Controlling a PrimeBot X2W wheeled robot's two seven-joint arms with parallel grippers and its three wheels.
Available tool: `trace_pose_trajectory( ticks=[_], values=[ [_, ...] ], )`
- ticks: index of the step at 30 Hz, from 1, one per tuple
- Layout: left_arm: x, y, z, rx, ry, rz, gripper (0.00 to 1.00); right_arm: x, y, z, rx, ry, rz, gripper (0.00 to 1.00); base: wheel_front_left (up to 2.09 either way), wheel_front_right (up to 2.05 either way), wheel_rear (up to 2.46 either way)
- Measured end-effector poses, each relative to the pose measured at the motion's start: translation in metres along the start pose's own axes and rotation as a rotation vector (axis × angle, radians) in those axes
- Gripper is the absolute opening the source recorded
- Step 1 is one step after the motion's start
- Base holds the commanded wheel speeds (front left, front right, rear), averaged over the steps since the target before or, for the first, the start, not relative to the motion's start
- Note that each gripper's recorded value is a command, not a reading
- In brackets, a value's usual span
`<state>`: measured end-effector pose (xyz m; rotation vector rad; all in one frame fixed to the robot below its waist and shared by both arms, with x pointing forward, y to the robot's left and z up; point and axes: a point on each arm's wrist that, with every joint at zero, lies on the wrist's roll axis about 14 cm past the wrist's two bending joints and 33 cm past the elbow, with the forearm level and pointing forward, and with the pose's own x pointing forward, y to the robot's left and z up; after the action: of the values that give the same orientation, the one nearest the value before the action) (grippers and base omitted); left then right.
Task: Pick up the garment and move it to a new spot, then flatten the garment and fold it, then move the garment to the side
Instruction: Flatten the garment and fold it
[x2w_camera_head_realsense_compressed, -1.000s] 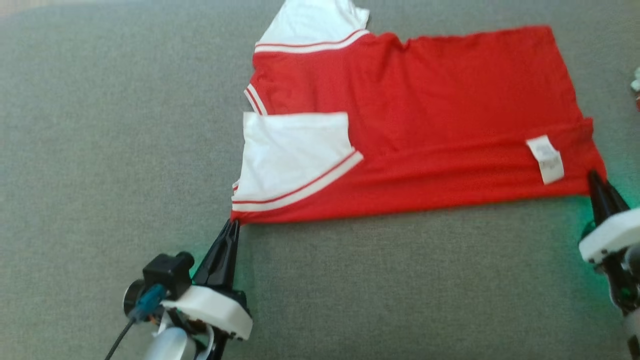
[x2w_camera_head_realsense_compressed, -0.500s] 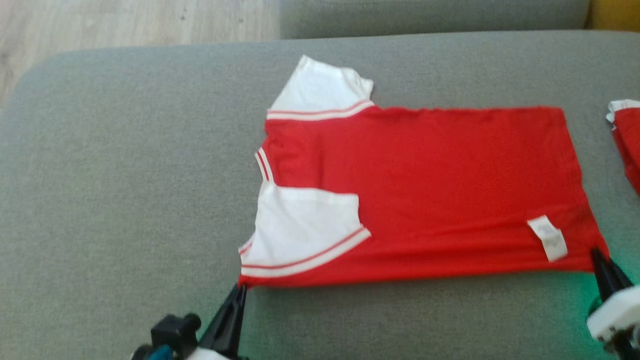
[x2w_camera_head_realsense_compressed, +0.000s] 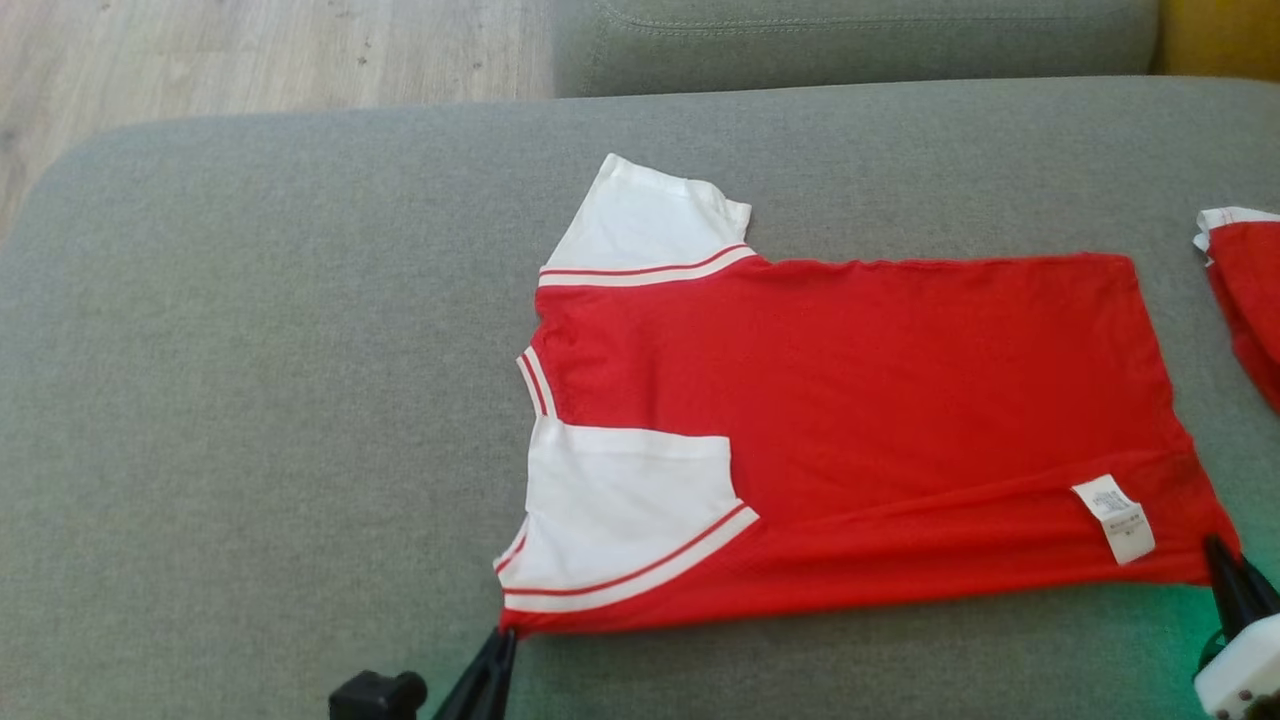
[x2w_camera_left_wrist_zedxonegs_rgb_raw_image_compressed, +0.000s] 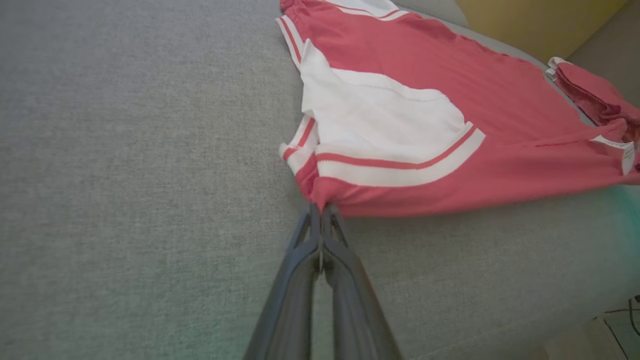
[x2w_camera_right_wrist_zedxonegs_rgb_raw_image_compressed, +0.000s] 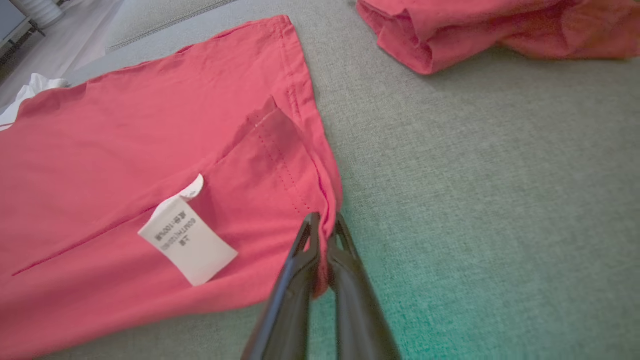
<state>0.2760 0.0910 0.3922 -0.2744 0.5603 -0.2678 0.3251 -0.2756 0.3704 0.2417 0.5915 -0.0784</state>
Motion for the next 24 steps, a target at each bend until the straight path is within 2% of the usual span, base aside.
trace_pose_trajectory(
  ticks=[1, 2, 3, 4, 9, 14, 19, 24],
  values=[
    [0.0, -0.001, -0.001, 0.0, 0.007, -0.002, 0.0, 0.0, -0.001, -0.001, 0.002, 0.005, -0.007, 0.28, 0.0, 0.0, 0.0],
    [0.0, -0.002, -0.003, 0.001, 0.015, -0.002, 0.04, 0.0, -0.002, -0.001, 0.006, 0.003, -0.014, 1.0, 0.0, 0.0, 0.0],
    [0.0, -0.003, -0.004, 0.001, 0.026, -0.004, 0.37, 0.0, -0.002, -0.002, 0.01, 0.001, -0.018, 1.0, 0.0, 0.0, 0.0],
    [0.0, -0.003, -0.005, 0.003, 0.033, -0.002, 1.0, -0.001, -0.002, -0.003, 0.011, 0.001, -0.019, 1.0, 0.0, 0.0, 0.0],
    [0.001, -0.007, -0.001, 0.03, 0.041, -0.02, 1.0, -0.005, -0.004, 0.005, -0.007, -0.034, -0.032, 1.0, 0.0, 0.0, 0.0],
    [0.012, -0.013, 0.028, 0.097, -0.017, -0.057, 1.0, -0.005, 0.003, 0.019, -0.014, -0.088, -0.022, 1.0, 0.0, 0.0, 0.0],
    [0.049, -0.026, 0.111, 0.238, -0.163, -0.154, 1.0, 0.005, 0.014, 0.029, -0.018, -0.123, -0.009, 1.0, 0.0, 0.0, 0.0],
    [0.092, -0.043, 0.19, 0.399, -0.242, -0.239, 1.0, 0.023, 0.046, 0.038, -0.017, -0.135, 0.068, 1.0, 0.0, 0.0, 0.0]
  ],
)
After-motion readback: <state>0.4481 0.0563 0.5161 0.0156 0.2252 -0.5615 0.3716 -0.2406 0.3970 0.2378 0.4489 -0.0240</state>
